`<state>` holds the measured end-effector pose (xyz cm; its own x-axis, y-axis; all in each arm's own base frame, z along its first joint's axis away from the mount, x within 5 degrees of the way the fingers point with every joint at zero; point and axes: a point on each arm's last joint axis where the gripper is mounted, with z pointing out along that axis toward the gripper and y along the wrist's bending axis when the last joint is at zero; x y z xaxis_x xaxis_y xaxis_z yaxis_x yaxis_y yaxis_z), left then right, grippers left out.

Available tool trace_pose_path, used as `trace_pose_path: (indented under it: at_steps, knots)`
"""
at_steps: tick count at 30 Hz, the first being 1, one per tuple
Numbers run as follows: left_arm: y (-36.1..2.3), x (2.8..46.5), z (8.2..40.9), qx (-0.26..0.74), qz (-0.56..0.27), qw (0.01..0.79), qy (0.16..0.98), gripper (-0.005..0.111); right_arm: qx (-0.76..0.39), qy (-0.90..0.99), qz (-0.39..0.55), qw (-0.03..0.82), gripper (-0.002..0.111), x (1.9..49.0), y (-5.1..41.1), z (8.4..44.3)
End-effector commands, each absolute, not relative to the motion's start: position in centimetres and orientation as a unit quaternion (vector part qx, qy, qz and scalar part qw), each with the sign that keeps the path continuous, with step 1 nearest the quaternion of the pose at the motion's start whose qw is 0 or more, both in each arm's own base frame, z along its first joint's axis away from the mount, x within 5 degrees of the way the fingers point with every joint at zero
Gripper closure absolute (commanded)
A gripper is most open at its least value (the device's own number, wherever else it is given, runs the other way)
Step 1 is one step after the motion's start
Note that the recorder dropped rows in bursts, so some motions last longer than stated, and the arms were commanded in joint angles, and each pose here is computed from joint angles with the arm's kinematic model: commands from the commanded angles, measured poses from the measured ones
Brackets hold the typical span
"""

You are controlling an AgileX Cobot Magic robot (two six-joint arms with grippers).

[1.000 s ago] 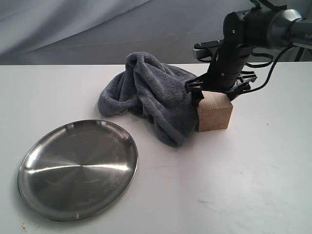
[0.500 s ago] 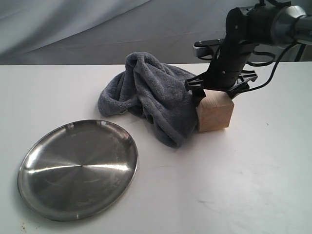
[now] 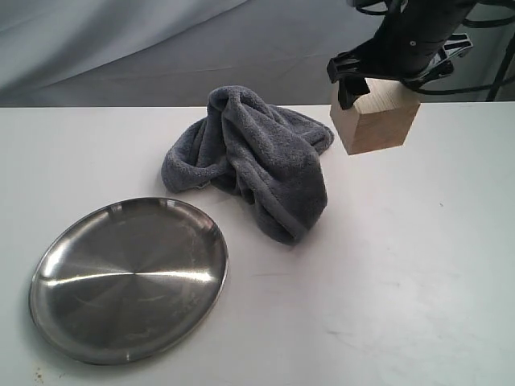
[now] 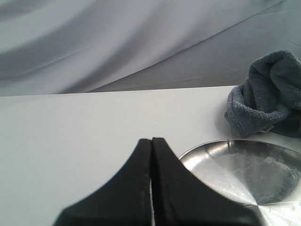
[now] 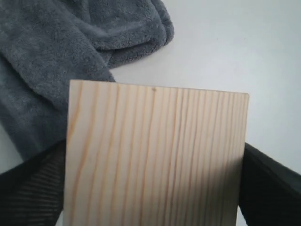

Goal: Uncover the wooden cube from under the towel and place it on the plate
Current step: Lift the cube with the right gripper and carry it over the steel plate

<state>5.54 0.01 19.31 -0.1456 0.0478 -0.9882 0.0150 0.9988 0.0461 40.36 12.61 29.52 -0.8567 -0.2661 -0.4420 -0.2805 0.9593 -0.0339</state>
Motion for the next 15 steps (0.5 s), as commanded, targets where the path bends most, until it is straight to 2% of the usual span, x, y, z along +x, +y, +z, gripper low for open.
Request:
trace_pose_path:
  at_steps: [1, 10, 15]
  knots:
    - [0.0, 5.6, 19.3, 0.021, 0.010, 0.656, 0.755, 0.107, -0.197, 0.955, 0.073, 0.212, 0.108, 38.6, 15.6, 30.4]
    - [0.0, 5.6, 19.3, 0.021, 0.010, 0.656, 0.755, 0.107, -0.358, 0.896, 0.130, 0.227, 0.108, 31.9, 27.8, 30.7]
    - [0.0, 5.6, 19.3, 0.021, 0.010, 0.656, 0.755, 0.107, -0.399, 0.882, 0.137, 0.211, 0.108, 30.0, 31.7, 28.3]
